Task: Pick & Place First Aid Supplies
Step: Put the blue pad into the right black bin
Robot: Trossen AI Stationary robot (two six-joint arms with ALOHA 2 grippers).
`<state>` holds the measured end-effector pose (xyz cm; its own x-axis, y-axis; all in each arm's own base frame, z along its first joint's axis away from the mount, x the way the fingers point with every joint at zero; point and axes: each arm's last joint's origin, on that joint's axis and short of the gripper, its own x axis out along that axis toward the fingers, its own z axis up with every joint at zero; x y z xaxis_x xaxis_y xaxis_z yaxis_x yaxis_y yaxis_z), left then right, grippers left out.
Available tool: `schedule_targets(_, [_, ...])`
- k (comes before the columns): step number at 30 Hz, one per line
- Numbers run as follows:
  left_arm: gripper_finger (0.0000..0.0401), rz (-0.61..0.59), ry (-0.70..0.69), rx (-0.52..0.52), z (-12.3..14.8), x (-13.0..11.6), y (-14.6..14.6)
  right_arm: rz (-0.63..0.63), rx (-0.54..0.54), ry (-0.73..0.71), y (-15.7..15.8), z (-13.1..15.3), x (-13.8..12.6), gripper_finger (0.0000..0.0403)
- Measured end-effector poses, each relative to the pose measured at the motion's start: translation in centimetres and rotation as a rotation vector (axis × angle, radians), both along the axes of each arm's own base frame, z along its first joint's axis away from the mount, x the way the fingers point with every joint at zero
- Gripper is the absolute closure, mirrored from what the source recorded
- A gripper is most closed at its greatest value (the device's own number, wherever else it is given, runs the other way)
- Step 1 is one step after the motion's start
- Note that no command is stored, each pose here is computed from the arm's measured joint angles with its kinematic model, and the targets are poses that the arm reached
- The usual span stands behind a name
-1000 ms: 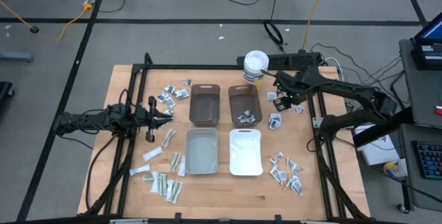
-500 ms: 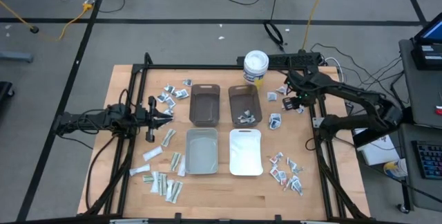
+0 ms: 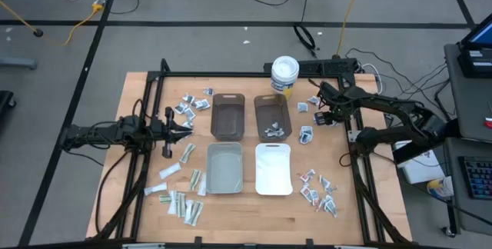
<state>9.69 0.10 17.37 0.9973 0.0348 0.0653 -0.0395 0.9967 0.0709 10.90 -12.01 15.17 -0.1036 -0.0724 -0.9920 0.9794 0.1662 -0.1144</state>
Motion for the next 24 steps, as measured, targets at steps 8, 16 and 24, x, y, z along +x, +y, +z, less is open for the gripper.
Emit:
schedule_targets(8, [0.0354,0.0,0.0,0.0,0.0,0.0,0.0,-0.006,0.031,0.033,0.5,-1.2,-0.5,0.0257])
schedule_targets(16, [0.0354,0.0,0.0,0.0,0.0,0.0,0.0,0.001,0.034,0.022,0.5,-1.3,-0.4,0.0355])
schedule_targets(24, [0.0354,0.0,0.0,0.0,0.0,0.0,0.0,0.022,0.067,0.032,0.6,-1.0,-0.5,0.0399])
